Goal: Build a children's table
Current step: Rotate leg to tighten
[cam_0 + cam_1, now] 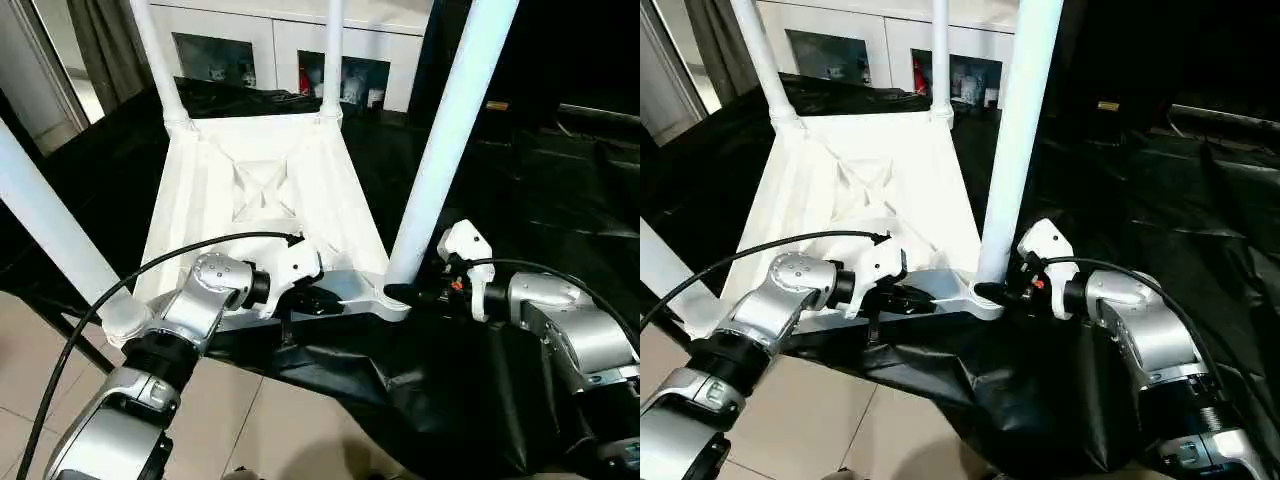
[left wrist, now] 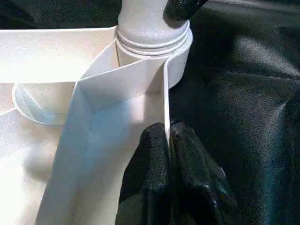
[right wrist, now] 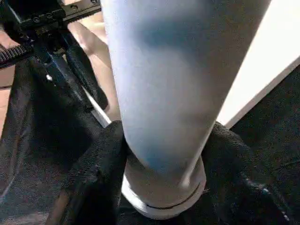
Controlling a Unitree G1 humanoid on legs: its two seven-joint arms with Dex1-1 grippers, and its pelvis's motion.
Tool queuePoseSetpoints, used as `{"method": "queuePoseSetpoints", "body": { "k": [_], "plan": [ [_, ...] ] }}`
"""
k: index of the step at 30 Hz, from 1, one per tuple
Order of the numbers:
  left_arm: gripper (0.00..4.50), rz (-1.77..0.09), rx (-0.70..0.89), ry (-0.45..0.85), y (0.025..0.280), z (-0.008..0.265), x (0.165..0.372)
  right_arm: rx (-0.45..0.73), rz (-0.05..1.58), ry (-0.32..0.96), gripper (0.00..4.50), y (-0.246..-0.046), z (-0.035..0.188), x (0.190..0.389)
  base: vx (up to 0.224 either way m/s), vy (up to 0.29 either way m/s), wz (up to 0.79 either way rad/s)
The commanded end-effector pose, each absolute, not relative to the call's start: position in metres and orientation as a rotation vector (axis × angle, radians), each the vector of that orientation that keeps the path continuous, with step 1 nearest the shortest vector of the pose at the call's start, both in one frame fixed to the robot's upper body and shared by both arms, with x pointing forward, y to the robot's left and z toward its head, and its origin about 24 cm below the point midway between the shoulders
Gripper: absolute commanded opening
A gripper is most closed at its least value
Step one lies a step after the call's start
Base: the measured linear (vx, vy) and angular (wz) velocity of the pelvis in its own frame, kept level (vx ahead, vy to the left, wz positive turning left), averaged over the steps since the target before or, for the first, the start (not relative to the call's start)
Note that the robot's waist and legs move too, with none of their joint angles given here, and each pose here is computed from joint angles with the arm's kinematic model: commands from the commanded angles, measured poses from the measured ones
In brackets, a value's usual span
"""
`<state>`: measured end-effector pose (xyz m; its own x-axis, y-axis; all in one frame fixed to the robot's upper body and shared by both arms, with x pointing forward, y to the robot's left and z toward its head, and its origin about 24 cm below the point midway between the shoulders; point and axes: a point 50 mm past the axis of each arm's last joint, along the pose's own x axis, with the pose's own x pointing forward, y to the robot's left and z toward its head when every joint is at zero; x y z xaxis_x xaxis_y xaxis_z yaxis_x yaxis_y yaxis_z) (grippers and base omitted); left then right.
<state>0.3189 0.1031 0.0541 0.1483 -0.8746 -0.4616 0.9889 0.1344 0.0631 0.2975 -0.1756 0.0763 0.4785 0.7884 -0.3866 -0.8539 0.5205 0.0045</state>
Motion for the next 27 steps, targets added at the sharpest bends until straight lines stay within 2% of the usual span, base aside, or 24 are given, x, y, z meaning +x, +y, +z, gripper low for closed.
{"method": "queuePoseSetpoints", "body": {
  "k": [1,6,9,10,11,13,15,16,17,18,25,27],
  "plan": [
    [0.00,-1.441,0.368,0.243,0.093,0.071,0.319,-0.190,1.006,0.356,2.03,-0.176,0.079,0.297,0.000,0.000,0.00],
    [0.00,-1.420,0.361,0.251,0.093,0.070,0.319,-0.157,0.980,0.364,1.95,-0.174,0.073,0.297,0.000,0.000,0.00],
    [0.00,-1.323,0.368,0.273,0.090,0.066,0.327,-0.152,0.865,0.371,1.94,-0.174,0.063,0.304,0.000,0.000,0.00],
    [0.00,-1.241,0.375,0.286,0.086,0.065,0.334,-0.135,0.747,0.378,1.94,-0.173,0.056,0.310,0.000,0.000,0.00],
    [0.00,-1.241,0.375,0.286,0.086,0.065,0.334,-0.135,0.747,0.378,1.94,-0.173,0.056,0.310,0.000,0.000,0.00],
    [0.00,-1.092,0.376,0.291,0.076,0.065,0.348,-0.084,0.559,0.390,1.94,-0.167,0.044,0.319,0.000,0.000,0.00],
    [0.00,-1.046,0.378,0.296,0.070,0.066,0.352,-0.065,0.473,0.389,1.93,-0.163,0.040,0.323,0.000,0.000,0.00],
    [0.00,-0.977,0.399,0.308,0.059,0.065,0.357,-0.024,0.314,0.391,1.93,-0.155,0.035,0.329,0.000,0.000,0.00],
    [0.00,-0.977,0.399,0.308,0.059,0.065,0.357,-0.024,0.314,0.391,1.93,-0.155,0.035,0.329,0.000,0.000,0.00],
    [0.00,-0.939,0.400,0.307,0.049,0.066,0.359,0.001,0.250,0.403,1.93,-0.145,0.031,0.332,0.000,0.000,0.00],
    [0.00,-0.956,0.385,0.275,0.024,0.072,0.359,0.037,0.264,0.359,1.93,-0.112,0.035,0.336,0.000,0.000,0.00],
    [0.00,-0.963,0.391,0.273,0.025,0.072,0.359,0.051,0.275,0.328,2.49,-0.109,0.039,0.338,0.000,0.000,0.00]
  ]
}}
